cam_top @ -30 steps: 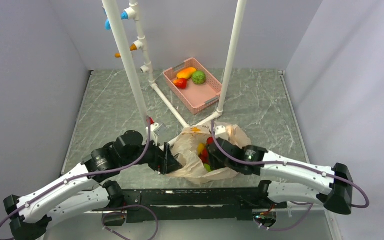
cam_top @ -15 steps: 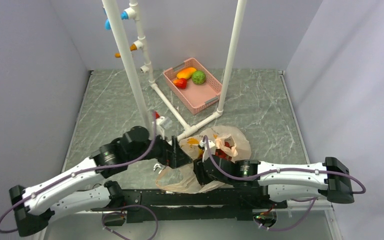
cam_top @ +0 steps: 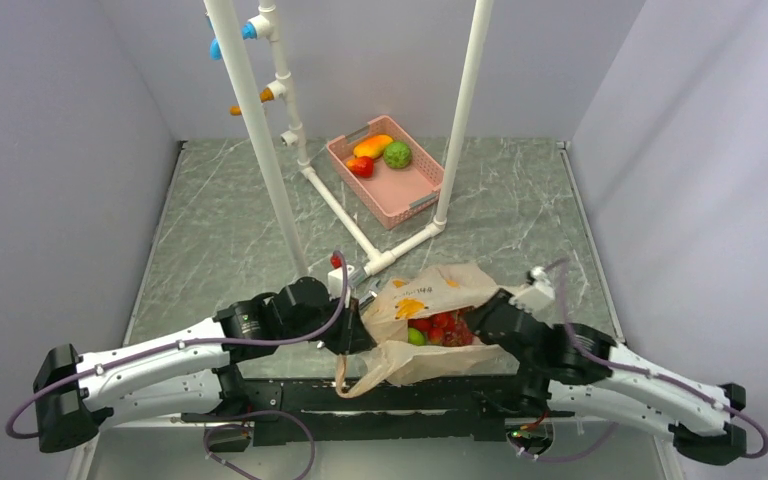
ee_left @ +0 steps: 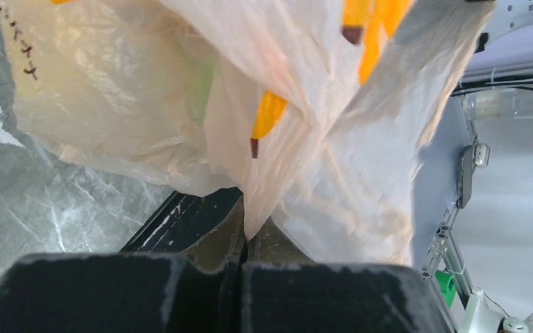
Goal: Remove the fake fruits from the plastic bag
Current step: Adjust the plastic bag at the center of the board.
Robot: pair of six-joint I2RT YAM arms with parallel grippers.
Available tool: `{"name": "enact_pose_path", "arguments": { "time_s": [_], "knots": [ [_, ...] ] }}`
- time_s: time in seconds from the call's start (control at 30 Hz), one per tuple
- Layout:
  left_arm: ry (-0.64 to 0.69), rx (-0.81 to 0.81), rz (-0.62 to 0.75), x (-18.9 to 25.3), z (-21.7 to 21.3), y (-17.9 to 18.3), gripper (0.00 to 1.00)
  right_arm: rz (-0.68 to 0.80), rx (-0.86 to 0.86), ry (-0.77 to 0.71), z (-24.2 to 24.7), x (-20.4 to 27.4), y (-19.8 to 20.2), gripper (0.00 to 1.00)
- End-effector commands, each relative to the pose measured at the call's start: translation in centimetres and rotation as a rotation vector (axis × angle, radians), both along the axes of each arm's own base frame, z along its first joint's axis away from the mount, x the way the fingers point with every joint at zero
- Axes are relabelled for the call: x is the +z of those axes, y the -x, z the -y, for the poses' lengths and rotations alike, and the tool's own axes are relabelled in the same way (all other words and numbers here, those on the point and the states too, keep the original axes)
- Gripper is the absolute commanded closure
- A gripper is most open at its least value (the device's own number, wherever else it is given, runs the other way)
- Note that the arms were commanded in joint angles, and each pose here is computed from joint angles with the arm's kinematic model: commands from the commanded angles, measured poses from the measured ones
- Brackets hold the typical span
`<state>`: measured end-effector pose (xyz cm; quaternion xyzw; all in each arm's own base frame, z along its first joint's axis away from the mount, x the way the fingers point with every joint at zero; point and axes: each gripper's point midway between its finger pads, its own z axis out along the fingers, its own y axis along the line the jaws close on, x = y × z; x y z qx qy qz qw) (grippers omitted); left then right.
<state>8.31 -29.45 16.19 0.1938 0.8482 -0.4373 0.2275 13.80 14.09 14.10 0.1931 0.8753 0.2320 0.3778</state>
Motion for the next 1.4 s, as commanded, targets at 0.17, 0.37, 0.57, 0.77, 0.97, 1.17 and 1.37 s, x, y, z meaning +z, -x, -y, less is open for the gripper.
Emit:
{"name": "enact_pose_path", "arguments": {
  "time_s": [0.17,0.37,0.57,0.77,0.97,1.17,1.37],
  "knots": [
    [-0.010,0.077,0.011,-1.2,-1.1,-0.6,1.00,0.142,-0.053,-0.061,3.4,1.6,-0.6,0.61],
    [0.033,0.042,0.035,0.8,-0.1,-0.3,0.78,0.191,0.464,0.045,-4.7,1.9,1.3,0.46],
    [0.031,-0.006,0.067,2.3,1.8,-0.5,0.80,0.211,0.602,-0.041,-10.9,3.3,1.1,0.34],
    [-0.052,-0.021,0.029,-0.3,2.4,0.5,0.96,0.309,0.180,0.075,-8.0,5.8,-7.1,0.30],
    [-0.065,0.012,-0.008,-2.1,2.3,1.2,0.99,0.503,0.161,0.130,-7.7,10.1,-14.6,0.31],
    [-0.094,0.054,0.005,-2.1,2.7,0.4,0.99,0.385,0.356,0.202,-8.3,8.4,-15.1,0.30],
    [-0.084,0.123,0.063,-0.1,2.5,-1.1,0.59,0.259,0.576,0.042,-7.3,7.5,-5.1,0.18]
  ]
}}
